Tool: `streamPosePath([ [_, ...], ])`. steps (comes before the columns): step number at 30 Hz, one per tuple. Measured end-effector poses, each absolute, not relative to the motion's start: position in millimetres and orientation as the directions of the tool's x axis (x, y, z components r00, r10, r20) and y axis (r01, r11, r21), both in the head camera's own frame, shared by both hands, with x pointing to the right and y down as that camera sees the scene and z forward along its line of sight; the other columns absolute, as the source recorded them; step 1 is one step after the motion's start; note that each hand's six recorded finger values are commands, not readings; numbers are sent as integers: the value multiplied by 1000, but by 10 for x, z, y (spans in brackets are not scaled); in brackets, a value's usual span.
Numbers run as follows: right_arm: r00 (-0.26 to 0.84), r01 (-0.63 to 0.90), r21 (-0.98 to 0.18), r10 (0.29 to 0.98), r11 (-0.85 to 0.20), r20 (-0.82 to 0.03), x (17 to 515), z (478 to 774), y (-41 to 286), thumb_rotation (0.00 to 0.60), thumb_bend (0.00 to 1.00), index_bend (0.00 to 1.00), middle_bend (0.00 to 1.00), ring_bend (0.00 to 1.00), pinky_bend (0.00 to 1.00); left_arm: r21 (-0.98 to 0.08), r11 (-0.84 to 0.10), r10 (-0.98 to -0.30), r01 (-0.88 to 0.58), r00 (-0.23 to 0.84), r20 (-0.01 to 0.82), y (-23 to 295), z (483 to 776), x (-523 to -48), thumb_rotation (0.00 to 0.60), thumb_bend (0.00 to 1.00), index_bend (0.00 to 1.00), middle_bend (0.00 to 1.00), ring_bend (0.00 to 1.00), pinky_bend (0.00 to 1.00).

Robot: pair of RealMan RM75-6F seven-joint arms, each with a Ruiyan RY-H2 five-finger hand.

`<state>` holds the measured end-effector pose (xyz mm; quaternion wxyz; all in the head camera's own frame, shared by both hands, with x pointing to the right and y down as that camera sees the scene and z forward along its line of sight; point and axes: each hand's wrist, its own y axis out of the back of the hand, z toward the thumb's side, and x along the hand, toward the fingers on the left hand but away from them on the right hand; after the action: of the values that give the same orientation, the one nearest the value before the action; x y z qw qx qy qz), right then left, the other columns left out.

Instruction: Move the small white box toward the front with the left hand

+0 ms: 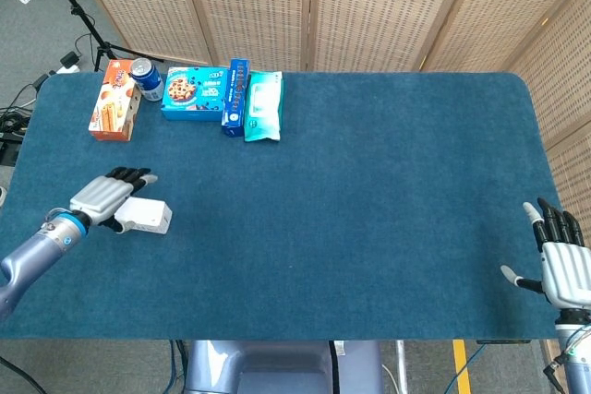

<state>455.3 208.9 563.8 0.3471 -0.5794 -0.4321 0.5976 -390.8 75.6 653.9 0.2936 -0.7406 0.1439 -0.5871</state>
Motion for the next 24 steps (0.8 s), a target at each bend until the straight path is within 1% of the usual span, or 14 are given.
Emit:
streamPosePath([
  [3,-86,84,-918,915,-388,-395,4548,5644,2092,600,0,0,0,0,0,-634,-765,-590,114,270,761,730,6507,-3920,600,302,0,0,0,0],
  [6,-82,82,-916,913,-392,-399,4536,5653,2098,600,0,0,0,0,0,-646,-754,-603,119,266,752,705,6495,-3943,600,301,0,0,0,0],
  [10,-84,82,-917,914,-391,-398,4538,5649,2099,600,0,0,0,0,0,-648,-755,-606,103,267,749,747,6491,-3962,600,264,0,0,0,0],
  [16,-84,86,-916,913,-392,-398,4536,5640,2103,600,0,0,0,0,0,-649,-749,-604,136,263,753,961,6455,-4135,600,206,0,0,0,0],
  [19,-82,89,-917,914,-390,-397,4532,5630,2104,600,0,0,0,0,0,-657,-741,-615,140,252,747,1045,6447,-4229,600,178,0,0,0,0],
  [24,-79,92,-914,913,-394,-401,4531,5635,2103,600,0,0,0,0,0,-666,-738,-633,113,229,740,1148,6581,-4306,600,175,0,0,0,0],
])
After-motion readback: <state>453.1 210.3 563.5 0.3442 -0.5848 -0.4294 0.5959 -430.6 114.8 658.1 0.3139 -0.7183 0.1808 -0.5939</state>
